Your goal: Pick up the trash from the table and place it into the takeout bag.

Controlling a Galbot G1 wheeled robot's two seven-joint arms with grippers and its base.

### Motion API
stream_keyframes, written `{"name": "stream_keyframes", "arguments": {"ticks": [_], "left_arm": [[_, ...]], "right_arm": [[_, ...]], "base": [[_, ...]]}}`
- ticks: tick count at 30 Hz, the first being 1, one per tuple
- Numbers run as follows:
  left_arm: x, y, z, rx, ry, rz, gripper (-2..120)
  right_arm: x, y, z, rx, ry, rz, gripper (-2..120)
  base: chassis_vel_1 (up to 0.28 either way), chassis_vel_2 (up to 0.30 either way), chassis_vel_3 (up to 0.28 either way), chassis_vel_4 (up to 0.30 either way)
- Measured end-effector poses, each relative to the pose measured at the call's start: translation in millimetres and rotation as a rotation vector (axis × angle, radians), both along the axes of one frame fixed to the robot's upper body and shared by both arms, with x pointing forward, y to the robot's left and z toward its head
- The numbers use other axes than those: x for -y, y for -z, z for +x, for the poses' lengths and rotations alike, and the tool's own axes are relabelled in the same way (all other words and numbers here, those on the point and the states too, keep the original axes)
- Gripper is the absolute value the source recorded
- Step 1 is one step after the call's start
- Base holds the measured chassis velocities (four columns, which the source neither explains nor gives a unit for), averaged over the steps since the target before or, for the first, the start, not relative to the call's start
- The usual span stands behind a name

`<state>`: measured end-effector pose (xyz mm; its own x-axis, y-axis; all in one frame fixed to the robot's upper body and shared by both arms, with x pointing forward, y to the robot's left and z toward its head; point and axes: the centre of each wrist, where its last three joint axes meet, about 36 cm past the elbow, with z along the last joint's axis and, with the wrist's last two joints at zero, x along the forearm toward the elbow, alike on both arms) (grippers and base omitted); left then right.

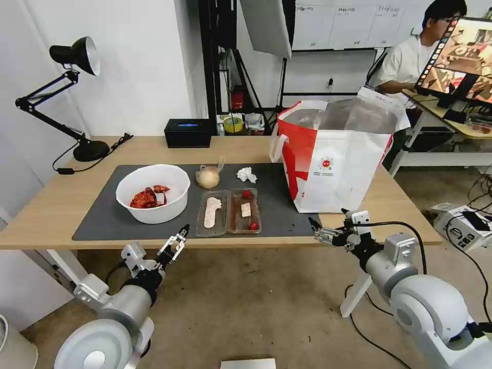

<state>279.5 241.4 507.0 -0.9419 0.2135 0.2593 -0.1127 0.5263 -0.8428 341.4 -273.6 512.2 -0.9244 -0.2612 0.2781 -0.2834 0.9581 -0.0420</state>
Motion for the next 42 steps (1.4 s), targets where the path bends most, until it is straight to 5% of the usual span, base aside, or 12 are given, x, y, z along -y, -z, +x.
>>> {"name": "stream_keyframes", "arguments": {"ticks": [42], "left_arm": [[29.4, 28.3, 36.4, -0.034, 0.078, -0.042, 100]], "right_arm": [[-0.4, 3.6, -0.1, -0.005, 0.007, 0.001, 100]], "base": [[0.000, 0.000, 0.000, 0.000]]}}
